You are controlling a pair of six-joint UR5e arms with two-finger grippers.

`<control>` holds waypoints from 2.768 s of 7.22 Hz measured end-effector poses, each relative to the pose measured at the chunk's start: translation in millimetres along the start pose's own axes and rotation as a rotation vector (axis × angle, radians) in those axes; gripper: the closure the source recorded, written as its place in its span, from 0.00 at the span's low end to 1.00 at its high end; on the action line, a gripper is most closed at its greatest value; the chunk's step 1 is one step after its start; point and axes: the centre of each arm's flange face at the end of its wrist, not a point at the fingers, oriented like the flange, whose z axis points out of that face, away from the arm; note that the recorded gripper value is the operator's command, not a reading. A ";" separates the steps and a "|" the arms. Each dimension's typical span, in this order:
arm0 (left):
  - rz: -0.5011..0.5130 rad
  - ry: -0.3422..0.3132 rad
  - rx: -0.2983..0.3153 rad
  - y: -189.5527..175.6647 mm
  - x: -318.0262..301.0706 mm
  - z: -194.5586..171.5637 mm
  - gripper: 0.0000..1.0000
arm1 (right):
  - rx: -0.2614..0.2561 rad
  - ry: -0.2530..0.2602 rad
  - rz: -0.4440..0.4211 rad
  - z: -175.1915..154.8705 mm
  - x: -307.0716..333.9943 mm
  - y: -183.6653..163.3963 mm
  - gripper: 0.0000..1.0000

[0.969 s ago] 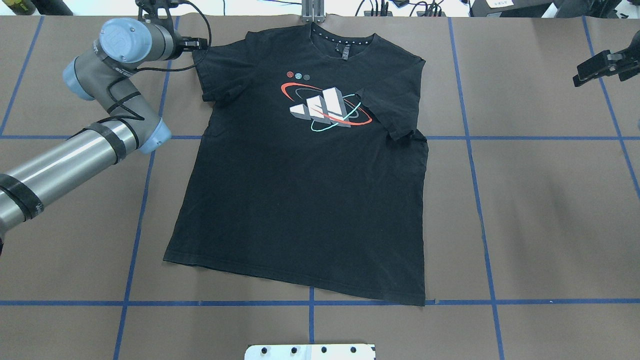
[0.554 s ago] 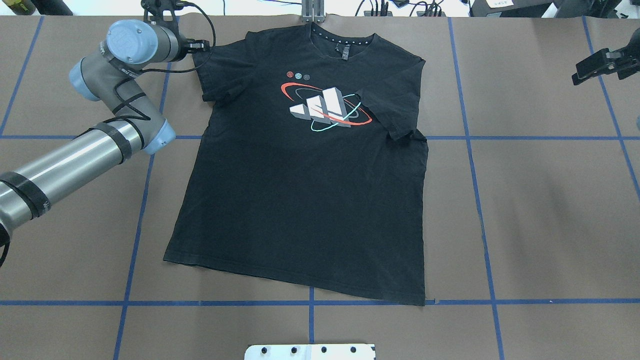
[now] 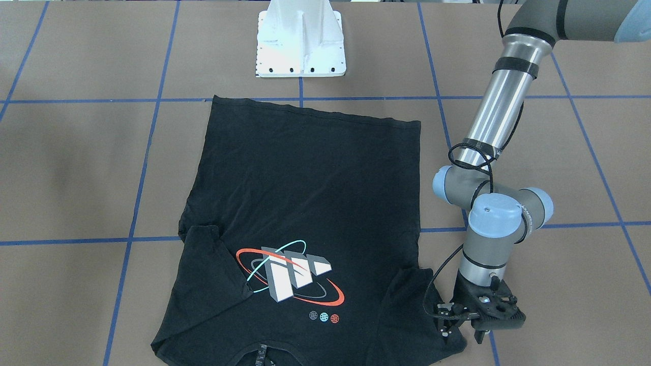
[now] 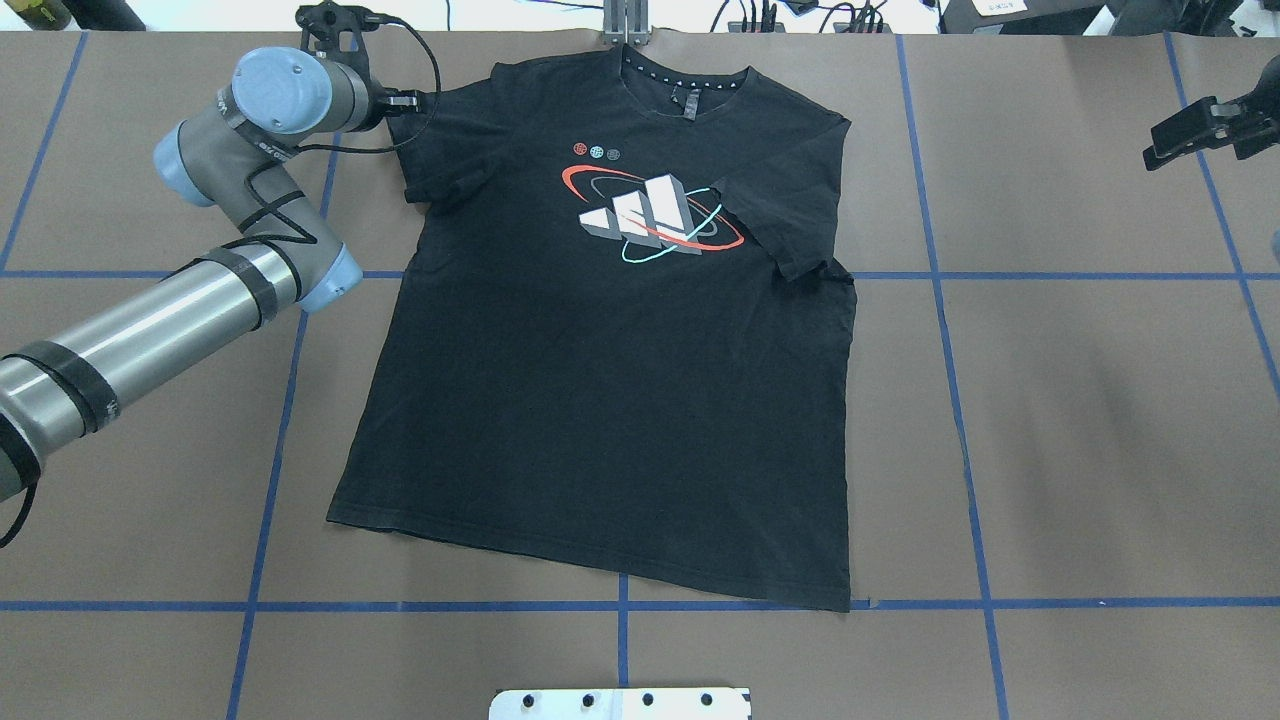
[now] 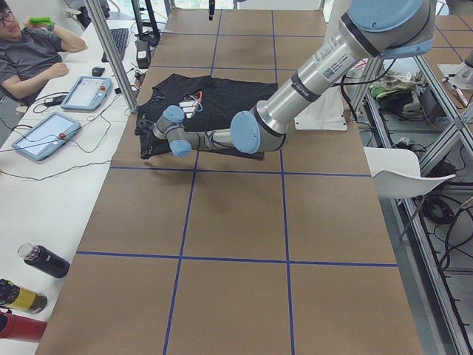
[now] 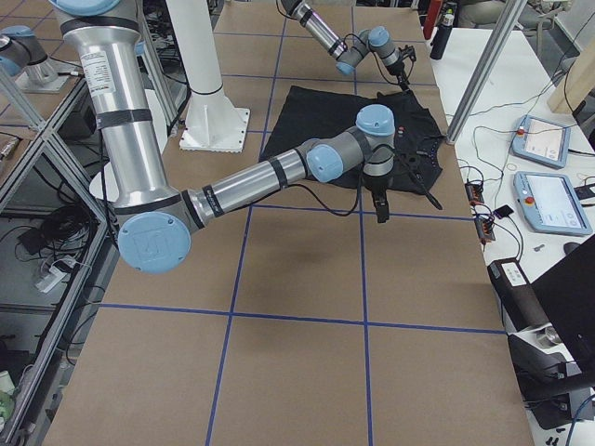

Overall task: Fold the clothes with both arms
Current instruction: 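Move the left gripper to the sleeve nearest it, then fold the sleeve nearest the left gripper inward while the right arm lowers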

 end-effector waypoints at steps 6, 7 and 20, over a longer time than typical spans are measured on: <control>0.008 -0.001 0.002 6.0 9.6 2.1 1.00 | 0.004 -0.002 0.001 -1.8 -1.7 -0.5 0.00; 0.007 0.022 0.013 -0.8 16.8 -4.9 1.00 | 0.005 -0.002 0.001 -2.5 -2.2 -0.5 0.00; -0.124 0.083 -0.077 9.2 224.8 -110.9 0.00 | 0.016 -0.011 0.054 -8.3 -9.7 -1.3 0.00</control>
